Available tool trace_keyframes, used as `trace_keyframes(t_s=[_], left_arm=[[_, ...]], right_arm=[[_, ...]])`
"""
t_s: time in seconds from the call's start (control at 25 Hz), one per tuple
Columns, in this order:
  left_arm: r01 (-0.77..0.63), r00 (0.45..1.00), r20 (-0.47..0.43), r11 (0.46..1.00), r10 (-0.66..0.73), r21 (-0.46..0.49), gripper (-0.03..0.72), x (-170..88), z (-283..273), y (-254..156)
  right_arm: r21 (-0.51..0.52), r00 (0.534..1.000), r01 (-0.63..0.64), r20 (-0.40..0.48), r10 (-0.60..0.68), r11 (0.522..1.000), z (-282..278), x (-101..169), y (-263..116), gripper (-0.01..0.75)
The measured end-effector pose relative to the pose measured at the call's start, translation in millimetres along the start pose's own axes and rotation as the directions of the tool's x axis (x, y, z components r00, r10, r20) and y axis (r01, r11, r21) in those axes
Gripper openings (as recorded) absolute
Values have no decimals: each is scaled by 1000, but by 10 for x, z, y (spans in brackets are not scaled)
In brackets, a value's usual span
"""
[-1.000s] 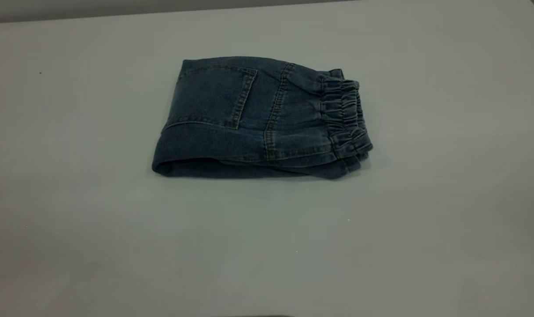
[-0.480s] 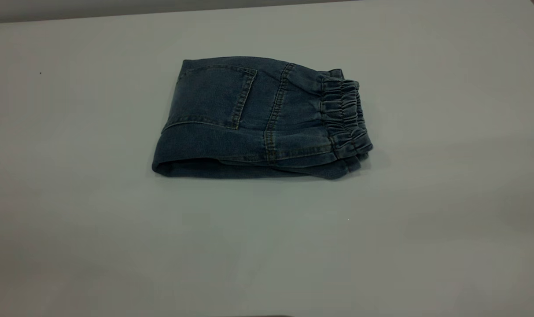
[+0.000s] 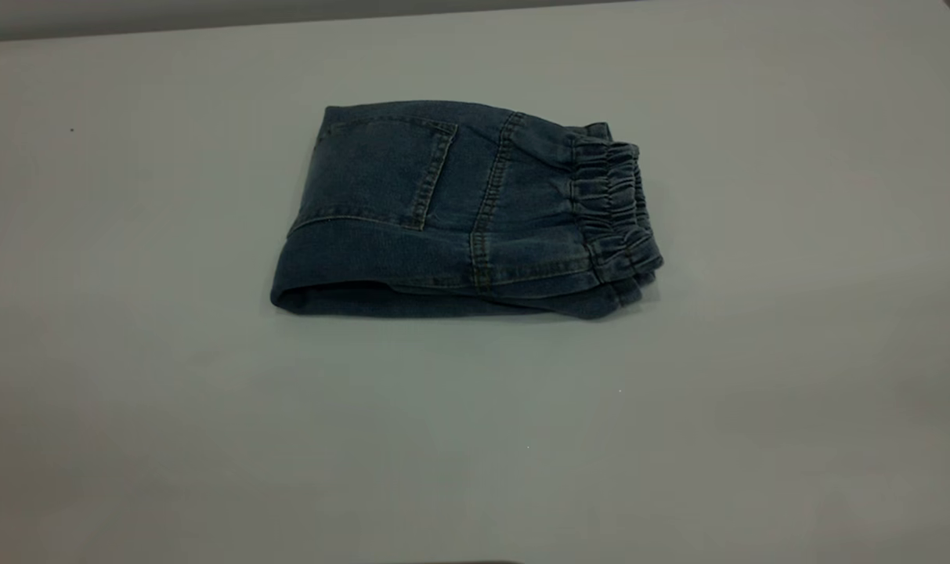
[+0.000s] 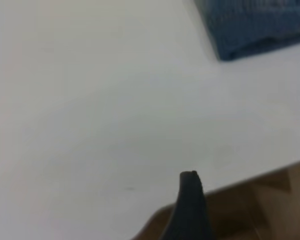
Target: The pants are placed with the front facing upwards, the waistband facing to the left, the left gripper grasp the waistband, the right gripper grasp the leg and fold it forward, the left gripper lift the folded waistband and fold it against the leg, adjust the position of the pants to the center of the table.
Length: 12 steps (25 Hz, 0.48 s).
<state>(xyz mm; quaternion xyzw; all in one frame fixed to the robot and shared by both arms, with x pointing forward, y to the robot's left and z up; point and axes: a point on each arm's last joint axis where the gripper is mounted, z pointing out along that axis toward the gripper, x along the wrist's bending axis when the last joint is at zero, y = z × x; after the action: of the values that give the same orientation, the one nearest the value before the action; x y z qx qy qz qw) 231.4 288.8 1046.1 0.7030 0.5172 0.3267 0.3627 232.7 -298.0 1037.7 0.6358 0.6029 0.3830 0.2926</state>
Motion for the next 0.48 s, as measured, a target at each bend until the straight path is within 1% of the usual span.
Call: trace_keyframes(t_s=[0.08,0.16,0.48], left_arm=[[7,1000,-21,1000,-7,-20,535,-9,-26,-18],[11,999,-29,1000,-12,-21,535,-12,-29,-23],[11,1000,-29,1000,-12,-20,534,-12,-29,-23]], right_arm=[[0,1000,0,0,0,1000,0,0,0,385],[0,1000,-1,-1,1,1000,0,1,0,385],[0,1000,-1,-1,1,1000,0,1,0,385]])
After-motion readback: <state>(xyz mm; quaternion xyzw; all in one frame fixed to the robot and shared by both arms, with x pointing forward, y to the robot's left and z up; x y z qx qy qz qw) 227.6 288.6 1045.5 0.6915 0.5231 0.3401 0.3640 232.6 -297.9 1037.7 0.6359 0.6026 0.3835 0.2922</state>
